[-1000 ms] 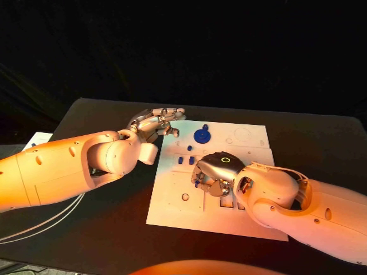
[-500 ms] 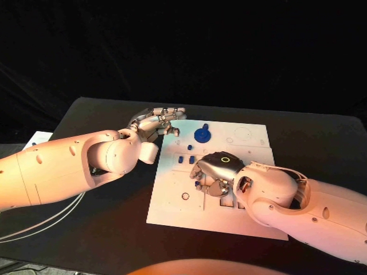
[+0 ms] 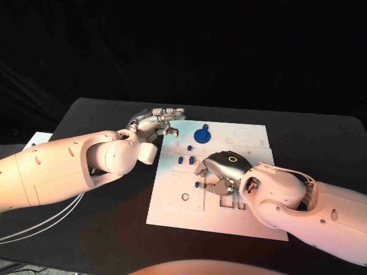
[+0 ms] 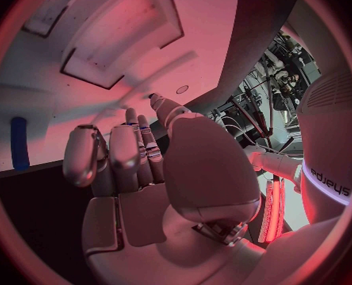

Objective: Assemble the parts on the task board

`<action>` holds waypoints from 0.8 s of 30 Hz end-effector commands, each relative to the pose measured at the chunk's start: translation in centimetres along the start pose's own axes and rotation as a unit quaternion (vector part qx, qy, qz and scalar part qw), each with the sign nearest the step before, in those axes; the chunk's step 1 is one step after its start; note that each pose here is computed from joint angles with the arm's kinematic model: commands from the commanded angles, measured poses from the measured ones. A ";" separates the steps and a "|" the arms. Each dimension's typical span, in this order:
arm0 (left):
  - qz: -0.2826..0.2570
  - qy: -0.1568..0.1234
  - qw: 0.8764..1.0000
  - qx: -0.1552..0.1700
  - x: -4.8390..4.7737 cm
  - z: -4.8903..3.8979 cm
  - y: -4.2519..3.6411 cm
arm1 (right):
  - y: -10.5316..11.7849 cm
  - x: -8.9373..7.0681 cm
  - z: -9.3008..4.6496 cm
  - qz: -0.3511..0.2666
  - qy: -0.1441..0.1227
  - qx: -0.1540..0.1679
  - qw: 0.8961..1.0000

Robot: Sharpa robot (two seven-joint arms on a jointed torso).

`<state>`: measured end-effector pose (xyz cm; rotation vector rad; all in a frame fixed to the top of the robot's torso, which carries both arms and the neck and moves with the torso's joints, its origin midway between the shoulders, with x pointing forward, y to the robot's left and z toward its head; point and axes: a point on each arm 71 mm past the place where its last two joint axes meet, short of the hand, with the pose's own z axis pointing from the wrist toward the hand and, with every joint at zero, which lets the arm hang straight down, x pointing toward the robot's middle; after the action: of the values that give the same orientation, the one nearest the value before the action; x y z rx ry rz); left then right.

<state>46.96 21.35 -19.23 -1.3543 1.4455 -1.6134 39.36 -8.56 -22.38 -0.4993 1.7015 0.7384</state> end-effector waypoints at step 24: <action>0.002 0.006 1.000 0.006 -0.11 -0.11 -0.17 | -8.5 -5.2 -5.6 -0.067 0.017 0.129 0.989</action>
<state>46.95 21.70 -19.22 -1.3545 1.4426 -1.6068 42.50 -18.75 -18.00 -0.4084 1.7122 0.4414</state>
